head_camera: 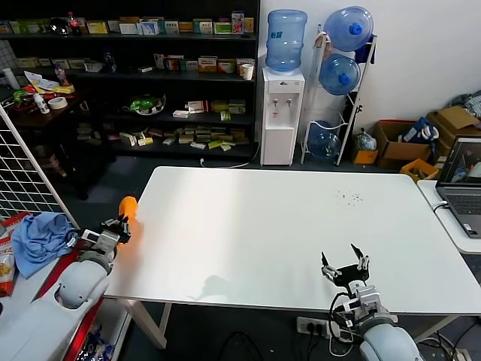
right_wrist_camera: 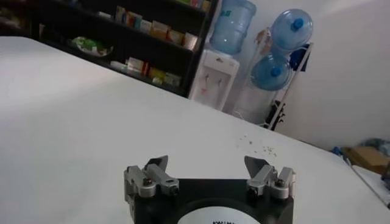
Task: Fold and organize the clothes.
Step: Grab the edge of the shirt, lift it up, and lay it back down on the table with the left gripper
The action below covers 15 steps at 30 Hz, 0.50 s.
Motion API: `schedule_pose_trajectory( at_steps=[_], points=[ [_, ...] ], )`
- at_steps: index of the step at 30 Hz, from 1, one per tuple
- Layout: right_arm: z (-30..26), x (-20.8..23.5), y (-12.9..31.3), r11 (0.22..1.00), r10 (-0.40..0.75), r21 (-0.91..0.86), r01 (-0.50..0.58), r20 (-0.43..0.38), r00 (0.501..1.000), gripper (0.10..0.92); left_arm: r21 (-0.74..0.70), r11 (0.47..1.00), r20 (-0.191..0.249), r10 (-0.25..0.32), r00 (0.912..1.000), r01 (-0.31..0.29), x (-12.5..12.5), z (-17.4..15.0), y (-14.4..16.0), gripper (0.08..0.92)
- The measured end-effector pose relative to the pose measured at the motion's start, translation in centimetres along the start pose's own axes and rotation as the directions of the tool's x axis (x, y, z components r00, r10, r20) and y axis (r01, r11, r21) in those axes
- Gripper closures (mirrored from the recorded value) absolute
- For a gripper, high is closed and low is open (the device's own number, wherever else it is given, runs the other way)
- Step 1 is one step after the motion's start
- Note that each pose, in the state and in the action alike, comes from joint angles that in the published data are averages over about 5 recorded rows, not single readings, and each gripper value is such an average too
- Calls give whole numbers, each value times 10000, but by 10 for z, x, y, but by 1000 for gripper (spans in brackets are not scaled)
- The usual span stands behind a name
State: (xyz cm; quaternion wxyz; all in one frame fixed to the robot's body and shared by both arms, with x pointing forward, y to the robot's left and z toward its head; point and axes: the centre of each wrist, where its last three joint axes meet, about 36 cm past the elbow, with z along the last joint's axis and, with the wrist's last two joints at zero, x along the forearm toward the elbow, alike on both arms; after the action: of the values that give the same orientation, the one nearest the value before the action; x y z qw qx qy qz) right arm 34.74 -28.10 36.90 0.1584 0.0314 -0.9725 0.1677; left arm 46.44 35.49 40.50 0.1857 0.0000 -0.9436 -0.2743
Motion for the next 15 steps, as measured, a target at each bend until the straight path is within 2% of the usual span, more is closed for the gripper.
schedule_pose_trajectory(
  at_steps=[6,15],
  points=[
    [2,-2,-2,9998,64,165,-64,-25,10000,200,1217,9901,177,682,9975,-699,13,-18,-47,876],
    [8,-2,-8,9988,166,459,-164,-31,9999,200,2722,9505,475,1420,9887,-1496,23,-44,-120,876]
  ],
)
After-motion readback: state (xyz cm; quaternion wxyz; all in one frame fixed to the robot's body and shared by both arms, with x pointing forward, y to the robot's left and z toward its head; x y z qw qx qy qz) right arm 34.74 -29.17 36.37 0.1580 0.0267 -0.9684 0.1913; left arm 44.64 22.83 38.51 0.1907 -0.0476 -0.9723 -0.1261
